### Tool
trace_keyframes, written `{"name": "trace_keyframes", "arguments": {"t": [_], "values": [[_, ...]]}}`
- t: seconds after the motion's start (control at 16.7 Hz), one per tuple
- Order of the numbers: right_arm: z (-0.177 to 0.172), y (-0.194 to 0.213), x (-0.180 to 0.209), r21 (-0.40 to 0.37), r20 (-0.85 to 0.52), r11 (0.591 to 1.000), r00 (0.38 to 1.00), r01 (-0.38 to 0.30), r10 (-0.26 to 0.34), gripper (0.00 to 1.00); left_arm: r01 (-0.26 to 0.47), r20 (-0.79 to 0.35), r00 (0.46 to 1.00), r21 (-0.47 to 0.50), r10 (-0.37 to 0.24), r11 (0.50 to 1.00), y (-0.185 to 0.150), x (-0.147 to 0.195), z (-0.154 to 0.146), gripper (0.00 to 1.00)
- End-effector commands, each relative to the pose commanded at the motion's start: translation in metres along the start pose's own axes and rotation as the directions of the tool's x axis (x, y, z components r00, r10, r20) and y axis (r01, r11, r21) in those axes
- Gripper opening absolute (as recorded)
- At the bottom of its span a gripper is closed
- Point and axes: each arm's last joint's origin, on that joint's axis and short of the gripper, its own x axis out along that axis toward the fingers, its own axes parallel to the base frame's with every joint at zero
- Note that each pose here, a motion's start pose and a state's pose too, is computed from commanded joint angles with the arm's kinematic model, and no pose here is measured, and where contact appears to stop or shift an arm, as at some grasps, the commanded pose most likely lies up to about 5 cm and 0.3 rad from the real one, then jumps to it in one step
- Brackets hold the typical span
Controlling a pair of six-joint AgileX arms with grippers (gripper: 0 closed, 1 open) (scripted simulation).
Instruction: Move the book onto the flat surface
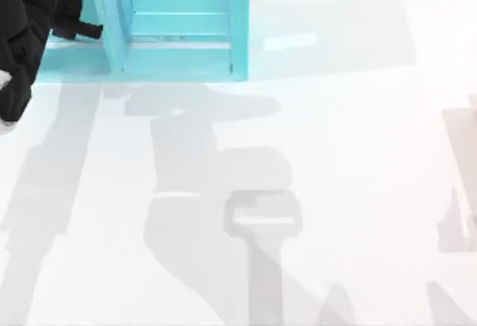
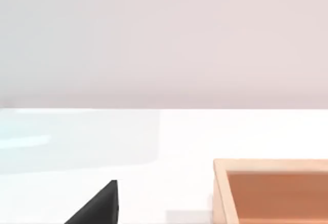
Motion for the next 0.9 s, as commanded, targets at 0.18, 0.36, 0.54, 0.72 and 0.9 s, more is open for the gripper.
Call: {"name": "trace_keyframes", "arguments": {"t": [0.18,0.36,0.54,0.72,0.9], "values": [[0.000,0.000,0.000,0.000,0.000,1.000,1.000,0.000,0.000,1.00,-0.004,0.003,1.000,-0.004,0.004,1.000,0.020,-0.047,0.039,0.00],[0.000,0.000,0.000,0.000,0.000,1.000,1.000,0.000,0.000,1.00,-0.005,0.013,1.000,-0.003,0.005,1.000,0.035,-0.100,0.065,0.00],[0.000,0.000,0.000,0.000,0.000,1.000,1.000,0.000,0.000,1.00,-0.003,0.017,1.000,0.003,0.003,1.000,0.043,-0.143,0.076,0.00],[0.000,0.000,0.000,0.000,0.000,1.000,1.000,0.000,0.000,1.00,0.003,0.007,1.000,0.010,-0.003,1.000,0.046,-0.168,0.076,0.00],[0.000,0.000,0.000,0.000,0.000,1.000,1.000,0.000,0.000,1.00,0.005,0.006,1.000,0.012,-0.005,1.000,0.046,-0.172,0.075,0.00]]}}
